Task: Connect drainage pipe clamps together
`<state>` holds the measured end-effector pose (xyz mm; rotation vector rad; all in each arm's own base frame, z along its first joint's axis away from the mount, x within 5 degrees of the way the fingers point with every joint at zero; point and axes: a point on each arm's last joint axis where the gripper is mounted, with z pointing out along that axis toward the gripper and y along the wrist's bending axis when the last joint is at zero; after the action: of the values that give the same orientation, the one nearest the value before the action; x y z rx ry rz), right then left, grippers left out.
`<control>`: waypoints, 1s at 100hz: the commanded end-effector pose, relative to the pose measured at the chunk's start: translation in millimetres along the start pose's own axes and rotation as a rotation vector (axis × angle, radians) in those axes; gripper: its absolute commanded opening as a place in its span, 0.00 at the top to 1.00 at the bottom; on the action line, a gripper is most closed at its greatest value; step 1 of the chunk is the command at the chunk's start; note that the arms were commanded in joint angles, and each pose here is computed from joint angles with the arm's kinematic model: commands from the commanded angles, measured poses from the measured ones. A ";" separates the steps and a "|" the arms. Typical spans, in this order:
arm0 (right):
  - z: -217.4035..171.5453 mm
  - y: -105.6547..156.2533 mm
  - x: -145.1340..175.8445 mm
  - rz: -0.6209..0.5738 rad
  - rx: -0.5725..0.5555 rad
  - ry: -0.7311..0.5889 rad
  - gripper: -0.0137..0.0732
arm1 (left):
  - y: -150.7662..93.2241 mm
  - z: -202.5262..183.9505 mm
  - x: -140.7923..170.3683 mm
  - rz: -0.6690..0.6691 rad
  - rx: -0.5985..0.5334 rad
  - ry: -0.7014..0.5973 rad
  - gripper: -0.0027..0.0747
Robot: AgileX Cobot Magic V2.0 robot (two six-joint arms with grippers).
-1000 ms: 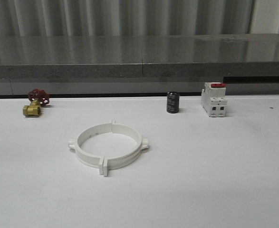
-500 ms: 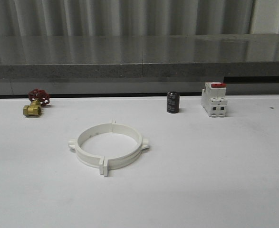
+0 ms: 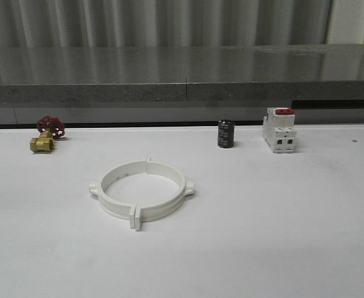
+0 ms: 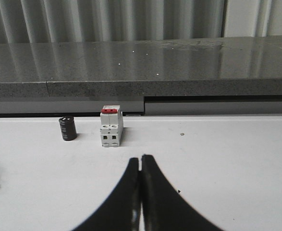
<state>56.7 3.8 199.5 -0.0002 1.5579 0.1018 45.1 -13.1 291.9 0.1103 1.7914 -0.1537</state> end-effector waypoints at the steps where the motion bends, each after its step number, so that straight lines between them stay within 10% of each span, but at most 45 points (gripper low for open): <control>1: -2.4 0.3 -14.3 0.002 0.001 -0.118 0.92 | 0.2 -2.0 -14.3 -0.014 -0.005 -0.088 0.99; 100: -2.4 0.3 -14.3 0.002 0.001 -0.118 0.92 | 16.2 22.2 74.3 0.022 -0.128 -0.242 0.99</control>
<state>56.7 3.7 199.8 -0.0001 1.5542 0.1018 53.0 -0.7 200.0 0.0250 1.7295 -0.0159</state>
